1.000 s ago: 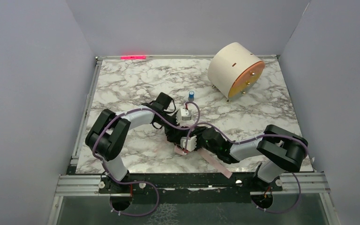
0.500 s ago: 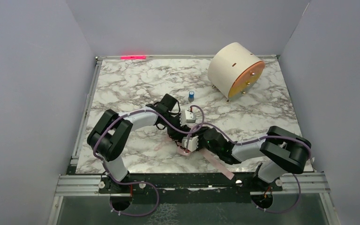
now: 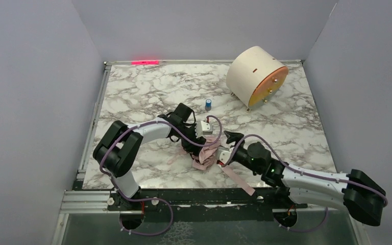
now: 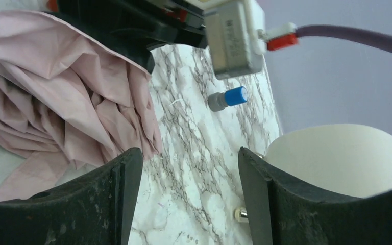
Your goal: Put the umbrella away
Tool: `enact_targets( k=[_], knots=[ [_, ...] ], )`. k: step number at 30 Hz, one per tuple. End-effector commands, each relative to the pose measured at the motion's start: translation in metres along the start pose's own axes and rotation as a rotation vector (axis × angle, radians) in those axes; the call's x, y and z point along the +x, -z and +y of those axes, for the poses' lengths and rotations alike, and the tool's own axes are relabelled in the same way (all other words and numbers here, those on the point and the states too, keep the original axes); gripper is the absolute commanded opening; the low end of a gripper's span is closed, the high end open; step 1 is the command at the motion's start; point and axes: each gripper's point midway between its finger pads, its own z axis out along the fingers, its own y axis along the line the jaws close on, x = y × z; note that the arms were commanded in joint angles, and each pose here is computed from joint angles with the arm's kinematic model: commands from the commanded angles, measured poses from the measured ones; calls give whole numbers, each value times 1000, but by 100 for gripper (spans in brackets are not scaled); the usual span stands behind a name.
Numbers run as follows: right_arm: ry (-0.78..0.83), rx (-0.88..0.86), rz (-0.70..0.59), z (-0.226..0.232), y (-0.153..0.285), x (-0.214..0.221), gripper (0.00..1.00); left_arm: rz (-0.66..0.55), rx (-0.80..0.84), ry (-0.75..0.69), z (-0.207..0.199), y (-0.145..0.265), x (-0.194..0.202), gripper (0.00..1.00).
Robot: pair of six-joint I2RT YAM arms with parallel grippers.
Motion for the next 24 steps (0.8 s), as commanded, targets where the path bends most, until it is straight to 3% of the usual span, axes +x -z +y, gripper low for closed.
enact_targets(
  k=[1, 5, 7, 9, 14, 18, 21, 24],
  knots=[
    [-213, -26, -28, 3, 15, -11, 72, 168, -125, 92, 18, 11, 54, 0],
    [-560, 117, -27, -25, 24, -21, 65, 155, -166, 100, 25, 13, 52, 0],
    [-789, 174, -1, -33, 24, -23, 57, 145, -186, 101, 28, 13, 51, 0],
    [-1005, 176, -4, -34, 21, -34, 50, 134, -202, 99, 31, 13, 49, 0],
    [-1324, 55, -124, -15, 5, -67, 43, 122, -251, 89, 38, 17, 45, 0],
    [-1398, 92, -132, -12, -3, -62, 43, 124, -282, 60, 42, 20, 46, 0],
    [-1324, 166, -62, -15, -9, -41, 55, 119, -297, 18, 41, 21, 42, 0],
    [-1362, 117, 31, -20, -16, -12, 65, 133, -307, -18, 41, 20, 43, 0]
  ],
)
